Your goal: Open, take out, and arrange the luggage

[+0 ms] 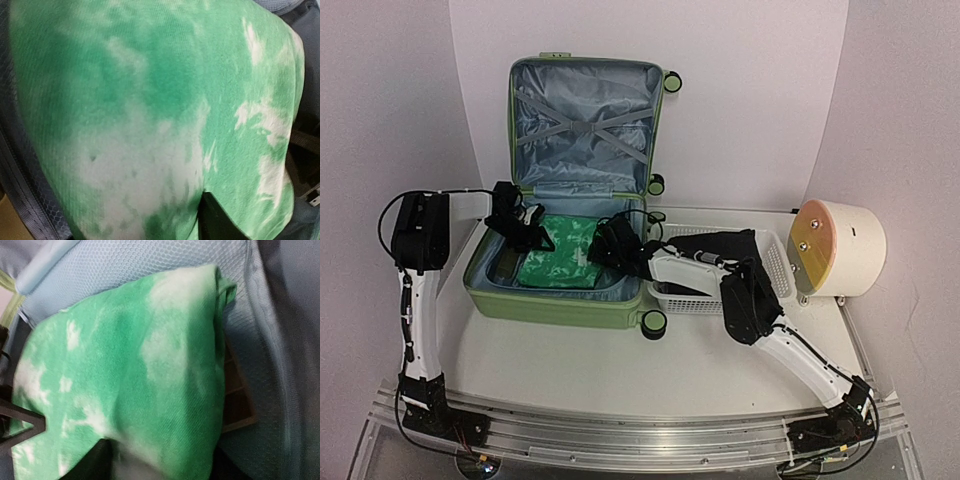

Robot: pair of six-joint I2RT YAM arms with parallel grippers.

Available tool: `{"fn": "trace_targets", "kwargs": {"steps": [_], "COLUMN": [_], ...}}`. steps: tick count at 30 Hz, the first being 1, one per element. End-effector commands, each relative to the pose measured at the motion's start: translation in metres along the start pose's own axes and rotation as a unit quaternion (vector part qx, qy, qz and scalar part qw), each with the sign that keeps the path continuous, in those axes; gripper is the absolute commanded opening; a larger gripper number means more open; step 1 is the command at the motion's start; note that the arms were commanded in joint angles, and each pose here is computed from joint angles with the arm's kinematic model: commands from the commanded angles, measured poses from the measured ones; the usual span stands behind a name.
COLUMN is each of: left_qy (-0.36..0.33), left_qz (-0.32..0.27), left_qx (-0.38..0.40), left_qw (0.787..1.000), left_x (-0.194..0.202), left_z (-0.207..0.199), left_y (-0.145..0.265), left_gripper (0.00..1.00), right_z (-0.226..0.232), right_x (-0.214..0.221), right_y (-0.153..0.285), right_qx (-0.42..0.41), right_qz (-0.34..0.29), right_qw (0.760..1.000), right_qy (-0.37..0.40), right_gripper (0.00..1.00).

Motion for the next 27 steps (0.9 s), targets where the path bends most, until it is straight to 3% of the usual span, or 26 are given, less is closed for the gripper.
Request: {"fn": "trace_targets", "kwargs": {"steps": [1,5,7,17,27], "left_qy": [-0.027,-0.042,-0.05,-0.133,-0.176], "left_qz": [-0.017,-0.032,-0.041,-0.129,-0.198], "left_qx": [0.066,0.089,0.091,0.026,0.004], "left_qw": [0.997,0.995,0.994,0.982,0.964], "left_x": [-0.013,-0.018,-0.021,-0.061,-0.094], "left_z": [-0.035,-0.053,-0.06,-0.083,-0.107], "left_y": [0.008,0.026,0.036,0.099,0.141], "left_gripper": [0.28,0.03,0.0,0.0,0.0], "right_z": [0.034,0.049,0.054,0.078,0.098], "right_x": [0.002,-0.029,-0.043,-0.131,-0.17], "right_y": [-0.006,0.006,0.014,0.074,0.107], "right_qx": [-0.134,-0.175,-0.18,-0.182,-0.214], "right_qz": [-0.007,-0.042,-0.058,-0.148,-0.199], "right_qw": [0.99,0.982,0.98,0.972,0.956], "right_qy": [-0.05,-0.063,-0.064,-0.032,-0.02], "right_gripper": [0.42,0.1,0.0,0.0,0.0]}}
Point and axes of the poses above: each gripper's point midway between its finger pads, its own y axis back along the fingers, its own z axis along the line the jaws close on, x = y × z, the point moved 1 cm from there along y, back along the fingers, and after that the axes turned 15 degrees about y, right-handed, at the moved point
